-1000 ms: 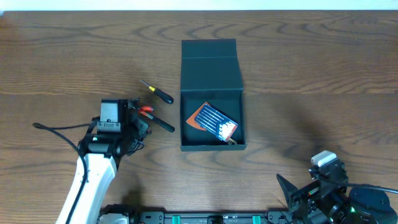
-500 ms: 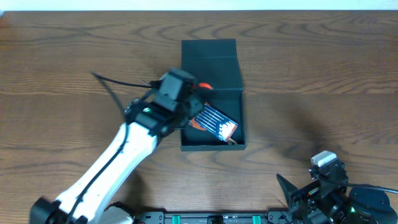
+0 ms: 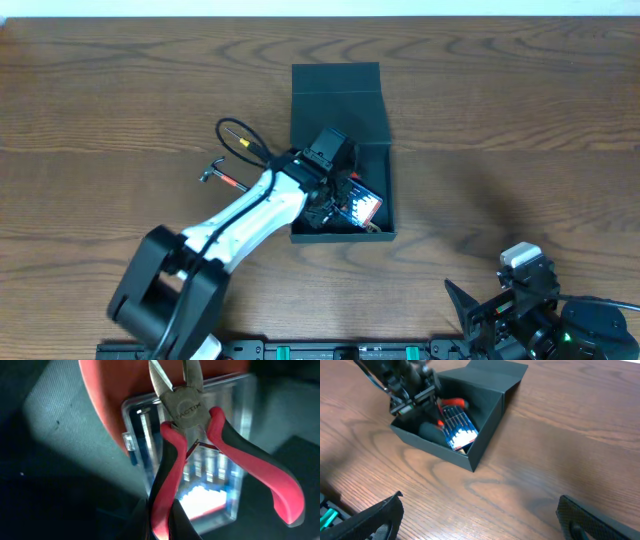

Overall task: Pack container
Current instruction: 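Lower the pliers into the box and open the left gripper, then move the left gripper to the black-handled screwdriver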

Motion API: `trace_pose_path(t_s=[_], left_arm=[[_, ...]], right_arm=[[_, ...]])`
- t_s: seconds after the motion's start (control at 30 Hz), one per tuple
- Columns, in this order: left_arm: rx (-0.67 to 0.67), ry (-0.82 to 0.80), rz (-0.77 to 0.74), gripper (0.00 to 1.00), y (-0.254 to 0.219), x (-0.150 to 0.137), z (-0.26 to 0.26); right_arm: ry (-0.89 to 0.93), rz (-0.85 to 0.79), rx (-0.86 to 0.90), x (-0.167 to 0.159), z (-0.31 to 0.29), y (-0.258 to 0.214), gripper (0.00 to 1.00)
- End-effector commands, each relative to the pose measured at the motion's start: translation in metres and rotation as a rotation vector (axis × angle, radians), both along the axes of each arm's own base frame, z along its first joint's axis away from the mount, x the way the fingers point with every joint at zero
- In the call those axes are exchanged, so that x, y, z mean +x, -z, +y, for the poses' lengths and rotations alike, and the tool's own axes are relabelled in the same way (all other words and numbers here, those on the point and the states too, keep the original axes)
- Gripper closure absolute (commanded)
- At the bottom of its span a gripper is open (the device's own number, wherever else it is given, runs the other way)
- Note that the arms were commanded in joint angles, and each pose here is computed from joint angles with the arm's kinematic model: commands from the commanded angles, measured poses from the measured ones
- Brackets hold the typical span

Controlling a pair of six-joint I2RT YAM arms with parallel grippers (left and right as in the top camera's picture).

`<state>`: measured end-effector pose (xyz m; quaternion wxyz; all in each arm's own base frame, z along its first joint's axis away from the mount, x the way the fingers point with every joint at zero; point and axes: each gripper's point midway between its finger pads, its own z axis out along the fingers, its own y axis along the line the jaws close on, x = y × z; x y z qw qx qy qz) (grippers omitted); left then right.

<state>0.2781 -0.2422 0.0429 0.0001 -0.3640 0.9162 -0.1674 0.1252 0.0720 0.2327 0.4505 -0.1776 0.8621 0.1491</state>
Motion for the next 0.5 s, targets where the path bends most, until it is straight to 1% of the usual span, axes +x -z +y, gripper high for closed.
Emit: trace_pose_path(t_s=[0.0, 0.17, 0.2, 0.23, 0.27, 0.33, 0.37, 0.47], left_arm=[[-0.033, -0.005, 0.06, 0.94, 0.007, -0.004, -0.009], [-0.032, -0.002, 0.09, 0.93, 0.015, -0.008, -0.01], [-0.032, -0.001, 0.09, 0.87, 0.015, -0.008, -0.01], [-0.031, -0.001, 0.09, 0.83, 0.015, -0.008, -0.01], [-0.032, -0.001, 0.089, 0.75, 0.015, -0.008, -0.01], [-0.031, -0.001, 0.083, 0.7, 0.013, -0.007, -0.01], [-0.032, -0.002, 0.08, 0.65, 0.012, -0.007, -0.009], [-0.03, -0.009, 0.031, 0.59, 0.0, -0.001, -0.007]], right_arm=[[0.015, 0.003, 0.011, 0.0, -0.001, 0.0, 0.01], [0.015, 0.003, 0.011, 0.0, -0.001, 0.0, 0.01], [0.015, 0.003, 0.011, 0.0, -0.001, 0.0, 0.01], [0.015, 0.003, 0.011, 0.0, -0.001, 0.0, 0.01], [0.015, 0.003, 0.011, 0.0, -0.001, 0.0, 0.01], [0.015, 0.003, 0.011, 0.0, -0.001, 0.0, 0.01], [0.015, 0.003, 0.011, 0.0, -0.001, 0.0, 0.01], [0.015, 0.003, 0.011, 0.0, -0.001, 0.0, 0.01]])
